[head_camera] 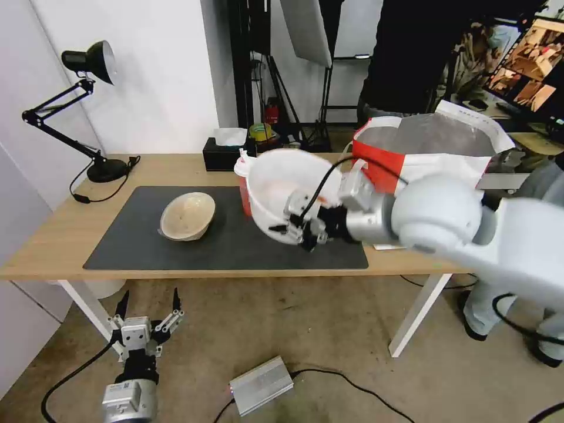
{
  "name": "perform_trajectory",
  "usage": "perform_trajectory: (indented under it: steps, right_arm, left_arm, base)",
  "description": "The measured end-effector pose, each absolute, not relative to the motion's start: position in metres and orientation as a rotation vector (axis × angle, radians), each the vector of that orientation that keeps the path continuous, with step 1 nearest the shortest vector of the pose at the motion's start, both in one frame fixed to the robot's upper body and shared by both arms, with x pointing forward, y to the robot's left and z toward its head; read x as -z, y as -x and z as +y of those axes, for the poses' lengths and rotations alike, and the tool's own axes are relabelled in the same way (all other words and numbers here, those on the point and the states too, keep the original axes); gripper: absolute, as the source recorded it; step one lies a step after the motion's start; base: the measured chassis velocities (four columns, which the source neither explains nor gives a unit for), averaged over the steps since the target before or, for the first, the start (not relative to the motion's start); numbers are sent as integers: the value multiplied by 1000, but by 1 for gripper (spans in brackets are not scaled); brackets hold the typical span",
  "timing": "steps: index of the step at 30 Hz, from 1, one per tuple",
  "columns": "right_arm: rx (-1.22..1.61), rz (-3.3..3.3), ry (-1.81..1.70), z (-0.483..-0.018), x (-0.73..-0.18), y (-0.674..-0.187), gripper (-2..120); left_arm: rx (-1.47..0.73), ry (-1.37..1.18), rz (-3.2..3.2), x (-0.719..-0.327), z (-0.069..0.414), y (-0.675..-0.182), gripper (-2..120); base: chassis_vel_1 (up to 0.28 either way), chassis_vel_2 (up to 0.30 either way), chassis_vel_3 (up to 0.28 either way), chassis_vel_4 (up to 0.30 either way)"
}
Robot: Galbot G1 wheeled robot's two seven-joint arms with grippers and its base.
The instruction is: Pick up the trash from the table and place it into the takeout bag.
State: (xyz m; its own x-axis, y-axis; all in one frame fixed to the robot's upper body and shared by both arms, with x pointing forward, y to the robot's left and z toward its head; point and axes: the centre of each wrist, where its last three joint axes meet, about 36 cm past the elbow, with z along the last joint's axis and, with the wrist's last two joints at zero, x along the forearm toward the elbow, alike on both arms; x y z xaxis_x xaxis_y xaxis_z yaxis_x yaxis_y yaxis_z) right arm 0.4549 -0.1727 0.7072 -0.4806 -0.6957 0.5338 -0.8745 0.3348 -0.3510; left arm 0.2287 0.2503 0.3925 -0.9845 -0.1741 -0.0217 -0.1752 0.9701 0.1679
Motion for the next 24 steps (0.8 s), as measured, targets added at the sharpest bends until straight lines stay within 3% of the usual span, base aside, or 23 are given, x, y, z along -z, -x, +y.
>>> perform_trajectory:
  steps: [24]
  right_arm:
    - [-885,-2458,-1142,-227,-776,-557,0]
  left_arm:
    - [-286,273,3094,-392,256,-229,100]
  base:
    - [0,0,0,0]
